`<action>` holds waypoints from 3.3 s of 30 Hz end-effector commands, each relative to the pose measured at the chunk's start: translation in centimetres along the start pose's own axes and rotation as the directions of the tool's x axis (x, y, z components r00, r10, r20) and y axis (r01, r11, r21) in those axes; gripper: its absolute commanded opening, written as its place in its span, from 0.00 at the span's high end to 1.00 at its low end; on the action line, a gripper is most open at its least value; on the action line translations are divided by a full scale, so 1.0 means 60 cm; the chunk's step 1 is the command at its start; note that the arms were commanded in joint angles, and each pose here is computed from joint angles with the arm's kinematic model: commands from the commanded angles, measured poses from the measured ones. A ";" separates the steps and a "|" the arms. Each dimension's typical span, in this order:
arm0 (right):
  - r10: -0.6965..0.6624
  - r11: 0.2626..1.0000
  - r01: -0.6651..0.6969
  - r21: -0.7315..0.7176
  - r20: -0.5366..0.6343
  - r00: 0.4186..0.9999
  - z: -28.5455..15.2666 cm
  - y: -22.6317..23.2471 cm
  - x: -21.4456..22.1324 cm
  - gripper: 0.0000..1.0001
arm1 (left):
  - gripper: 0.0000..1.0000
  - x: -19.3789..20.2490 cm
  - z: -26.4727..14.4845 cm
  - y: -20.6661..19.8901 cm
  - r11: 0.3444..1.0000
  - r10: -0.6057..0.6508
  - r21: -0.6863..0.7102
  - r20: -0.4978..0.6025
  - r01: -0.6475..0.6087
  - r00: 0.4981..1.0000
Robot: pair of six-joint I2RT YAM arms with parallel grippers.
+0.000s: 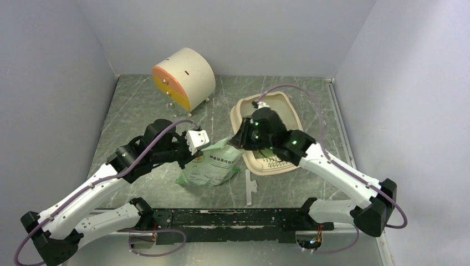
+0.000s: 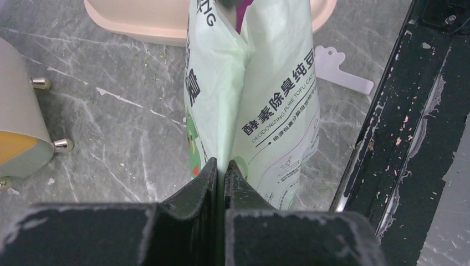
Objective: Fill the litter box with clean litter
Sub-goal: 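Scoop the cat litter from the cat litter bag.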
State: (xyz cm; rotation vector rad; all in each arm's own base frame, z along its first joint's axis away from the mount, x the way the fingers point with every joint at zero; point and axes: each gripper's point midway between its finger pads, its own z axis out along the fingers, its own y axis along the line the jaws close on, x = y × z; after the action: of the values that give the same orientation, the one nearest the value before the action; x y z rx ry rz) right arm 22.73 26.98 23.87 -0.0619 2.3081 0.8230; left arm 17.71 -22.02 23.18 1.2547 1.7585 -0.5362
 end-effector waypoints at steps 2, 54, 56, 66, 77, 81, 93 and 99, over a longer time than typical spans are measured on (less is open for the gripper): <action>0.066 0.998 -0.065 -0.009 0.129 0.989 0.026 0.055 -0.002 1.00 | 0.95 -0.069 -0.012 0.018 0.999 0.010 -0.044 0.143 -0.004 0.990; -0.229 0.956 0.270 0.113 -0.289 0.930 0.170 -0.012 0.287 1.00 | 0.95 0.034 0.012 0.020 0.996 -0.043 -0.084 -0.043 0.039 0.998; -0.217 0.963 0.256 0.078 -0.333 0.918 0.175 -0.007 0.309 1.00 | 0.95 0.039 0.017 0.016 0.996 -0.058 -0.074 -0.053 0.054 0.997; -0.085 0.991 0.033 -0.129 -0.421 0.903 0.173 0.049 0.332 1.00 | 0.95 0.042 0.018 0.017 0.994 -0.079 -0.085 -0.059 0.074 0.995; -0.205 0.969 0.137 -0.206 -0.357 0.911 0.090 0.087 0.208 1.00 | 0.95 -0.025 -0.002 0.013 0.998 -0.038 -0.044 0.058 0.041 0.998; -0.235 0.972 0.224 -0.075 -0.385 0.892 0.071 0.042 0.204 1.00 | 0.95 -0.047 -0.013 -0.012 0.999 -0.031 0.036 0.119 0.027 0.992; -0.287 0.949 0.313 -0.031 -0.495 0.820 0.120 0.033 0.335 1.00 | 0.95 0.012 -0.002 -0.033 0.989 -0.124 0.075 -0.025 0.126 0.992; -0.190 0.978 0.122 -0.170 -0.480 0.857 0.110 0.076 0.328 1.00 | 0.95 0.015 -0.004 -0.027 0.991 -0.124 0.049 -0.019 0.125 0.992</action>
State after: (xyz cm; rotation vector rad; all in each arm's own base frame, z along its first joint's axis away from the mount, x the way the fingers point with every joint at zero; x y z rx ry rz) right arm 19.62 37.61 17.13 -0.3317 2.3349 0.7755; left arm 15.13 -20.27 20.42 1.2317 1.9444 -0.6013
